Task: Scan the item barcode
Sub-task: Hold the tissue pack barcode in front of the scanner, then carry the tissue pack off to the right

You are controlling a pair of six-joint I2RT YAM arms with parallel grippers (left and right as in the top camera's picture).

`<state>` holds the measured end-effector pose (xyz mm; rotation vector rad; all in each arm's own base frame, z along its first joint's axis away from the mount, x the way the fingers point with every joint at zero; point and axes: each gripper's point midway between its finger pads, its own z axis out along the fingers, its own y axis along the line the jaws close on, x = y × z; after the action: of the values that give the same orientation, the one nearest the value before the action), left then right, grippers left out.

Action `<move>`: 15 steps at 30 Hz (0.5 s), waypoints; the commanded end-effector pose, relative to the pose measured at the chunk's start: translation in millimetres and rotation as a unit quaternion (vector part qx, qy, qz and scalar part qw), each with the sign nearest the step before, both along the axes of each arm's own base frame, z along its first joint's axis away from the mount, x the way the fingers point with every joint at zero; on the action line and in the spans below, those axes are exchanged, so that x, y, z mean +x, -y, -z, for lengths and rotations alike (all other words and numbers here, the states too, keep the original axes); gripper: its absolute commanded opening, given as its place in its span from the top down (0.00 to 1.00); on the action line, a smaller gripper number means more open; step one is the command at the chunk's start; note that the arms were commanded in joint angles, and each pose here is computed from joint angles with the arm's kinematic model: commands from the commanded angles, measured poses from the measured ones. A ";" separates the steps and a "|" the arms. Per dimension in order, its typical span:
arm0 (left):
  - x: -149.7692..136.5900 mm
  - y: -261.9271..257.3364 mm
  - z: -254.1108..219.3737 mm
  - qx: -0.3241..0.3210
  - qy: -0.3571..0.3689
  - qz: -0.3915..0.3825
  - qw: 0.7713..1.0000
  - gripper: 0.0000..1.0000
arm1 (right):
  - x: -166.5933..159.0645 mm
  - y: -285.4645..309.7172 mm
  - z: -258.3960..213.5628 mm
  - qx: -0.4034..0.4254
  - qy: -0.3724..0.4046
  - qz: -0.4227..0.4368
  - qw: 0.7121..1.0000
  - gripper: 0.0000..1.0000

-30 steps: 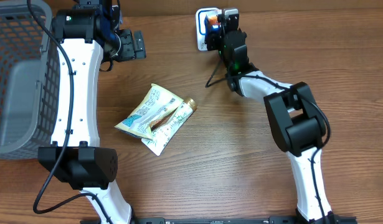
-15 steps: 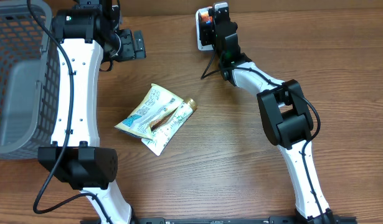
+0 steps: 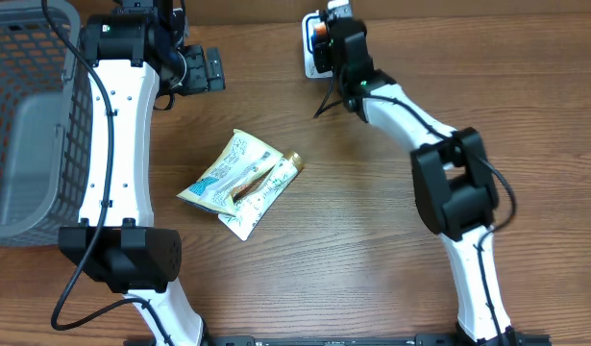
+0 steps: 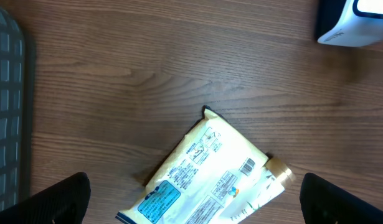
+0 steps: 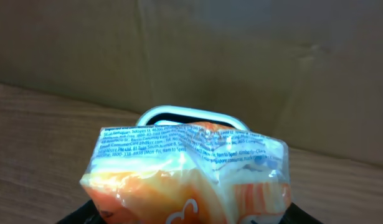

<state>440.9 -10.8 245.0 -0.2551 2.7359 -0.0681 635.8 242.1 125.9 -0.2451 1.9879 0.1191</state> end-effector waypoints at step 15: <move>-1.4 -6.6 -2.3 0.003 0.003 -0.014 1.000 0.00 | -197.4 235.5 -50.1 -0.033 -0.340 0.344 0.875 0.41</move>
<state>441.0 -10.2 244.9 -0.2560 2.7355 -0.0634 447.7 62.7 206.3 0.2211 2.6238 -0.2756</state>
